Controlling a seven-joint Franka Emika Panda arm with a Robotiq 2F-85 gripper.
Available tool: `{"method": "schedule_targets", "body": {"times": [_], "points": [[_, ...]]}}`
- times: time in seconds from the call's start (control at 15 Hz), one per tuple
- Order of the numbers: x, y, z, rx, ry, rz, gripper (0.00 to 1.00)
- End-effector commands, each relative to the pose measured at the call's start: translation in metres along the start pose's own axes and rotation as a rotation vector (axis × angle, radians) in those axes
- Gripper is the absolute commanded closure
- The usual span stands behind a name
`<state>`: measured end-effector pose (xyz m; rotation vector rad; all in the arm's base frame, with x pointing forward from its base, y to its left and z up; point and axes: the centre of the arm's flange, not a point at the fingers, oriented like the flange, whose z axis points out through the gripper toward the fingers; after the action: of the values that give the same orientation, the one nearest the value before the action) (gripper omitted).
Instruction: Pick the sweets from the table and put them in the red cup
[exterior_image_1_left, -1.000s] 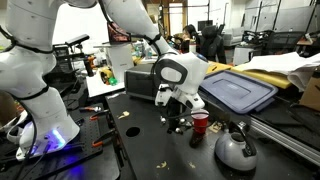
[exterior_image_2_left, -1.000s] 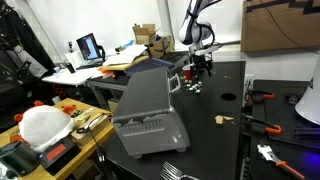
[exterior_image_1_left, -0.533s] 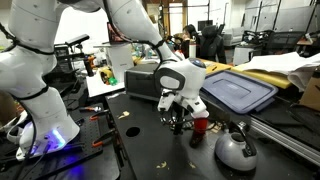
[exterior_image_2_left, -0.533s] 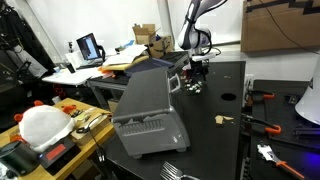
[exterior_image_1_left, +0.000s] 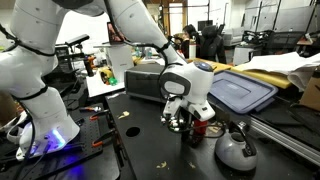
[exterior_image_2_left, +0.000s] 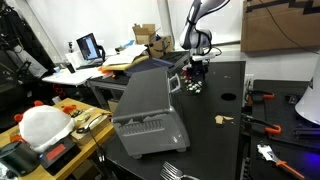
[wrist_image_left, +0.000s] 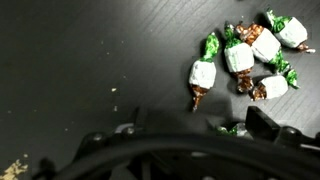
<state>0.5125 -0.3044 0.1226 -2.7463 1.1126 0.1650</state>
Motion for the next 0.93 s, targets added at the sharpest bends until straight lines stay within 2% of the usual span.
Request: {"method": "schedule_targets", "body": {"times": [0.0,0.53,0.87], "points": [[0.005,0.009,-0.004,0.006,-0.020,0.019,0.00],[-0.009,0.014,-0.001,-0.045,-0.123,-0.002,0.00],[-0.022,0.014,0.006,-0.065,-0.218,-0.022,0.00]]}}
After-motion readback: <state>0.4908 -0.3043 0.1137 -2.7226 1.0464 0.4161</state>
